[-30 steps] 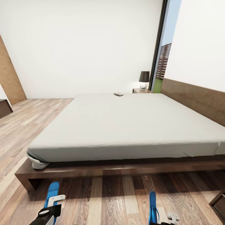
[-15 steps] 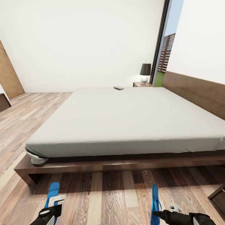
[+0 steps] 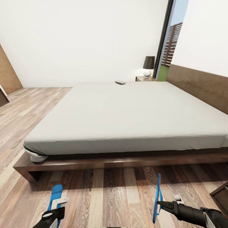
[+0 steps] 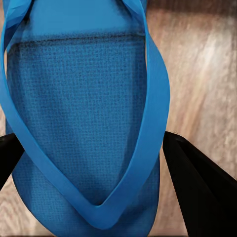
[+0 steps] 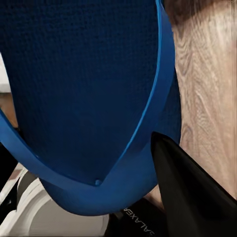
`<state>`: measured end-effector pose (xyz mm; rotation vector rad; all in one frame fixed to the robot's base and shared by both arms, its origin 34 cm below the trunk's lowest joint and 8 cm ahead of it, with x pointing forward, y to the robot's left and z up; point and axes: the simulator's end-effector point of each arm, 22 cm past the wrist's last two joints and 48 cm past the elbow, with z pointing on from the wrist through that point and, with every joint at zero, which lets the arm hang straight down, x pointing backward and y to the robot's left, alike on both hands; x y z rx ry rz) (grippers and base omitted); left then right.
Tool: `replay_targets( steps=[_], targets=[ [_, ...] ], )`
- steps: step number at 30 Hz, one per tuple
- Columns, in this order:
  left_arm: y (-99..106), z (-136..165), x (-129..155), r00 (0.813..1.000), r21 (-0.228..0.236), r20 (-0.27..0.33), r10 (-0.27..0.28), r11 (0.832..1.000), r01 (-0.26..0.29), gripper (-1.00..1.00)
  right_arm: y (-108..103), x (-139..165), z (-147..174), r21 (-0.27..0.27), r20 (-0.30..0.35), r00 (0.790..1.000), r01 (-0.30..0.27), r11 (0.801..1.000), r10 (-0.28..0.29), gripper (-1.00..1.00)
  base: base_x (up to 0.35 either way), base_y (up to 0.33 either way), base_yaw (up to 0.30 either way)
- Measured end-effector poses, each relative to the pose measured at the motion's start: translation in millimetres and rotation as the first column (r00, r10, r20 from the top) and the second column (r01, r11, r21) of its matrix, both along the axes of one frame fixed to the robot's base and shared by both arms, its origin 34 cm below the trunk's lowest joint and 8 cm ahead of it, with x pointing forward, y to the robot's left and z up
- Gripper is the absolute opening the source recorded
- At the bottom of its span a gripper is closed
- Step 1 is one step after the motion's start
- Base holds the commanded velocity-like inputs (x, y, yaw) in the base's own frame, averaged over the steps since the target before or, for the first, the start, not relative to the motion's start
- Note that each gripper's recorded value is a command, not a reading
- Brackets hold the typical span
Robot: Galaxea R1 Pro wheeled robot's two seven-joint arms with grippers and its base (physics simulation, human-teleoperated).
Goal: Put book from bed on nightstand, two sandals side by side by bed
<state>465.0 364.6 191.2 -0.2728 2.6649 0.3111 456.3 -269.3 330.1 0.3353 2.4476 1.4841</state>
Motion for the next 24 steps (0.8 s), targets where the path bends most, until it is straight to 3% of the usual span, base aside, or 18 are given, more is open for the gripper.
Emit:
replay_targets(
  steps=[5,24],
  targets=[
    [0.7,-8.3,-6.8,1.0,0.0,-0.021,0.0,1.0,0.0,-1.0,0.4,-1.7,1.3,0.039,-0.004,1.0,0.004,0.999,-0.004,-1.0,0.0,0.0,0.0],
    [1.0,-38.5,-32.8,0.995,0.0,-0.098,0.001,1.0,-0.001,-1.0,1.6,-16.5,-29.0,0.041,-0.082,0.997,0.005,0.999,-0.002,-1.0,0.0,0.0,0.0]
  ],
)
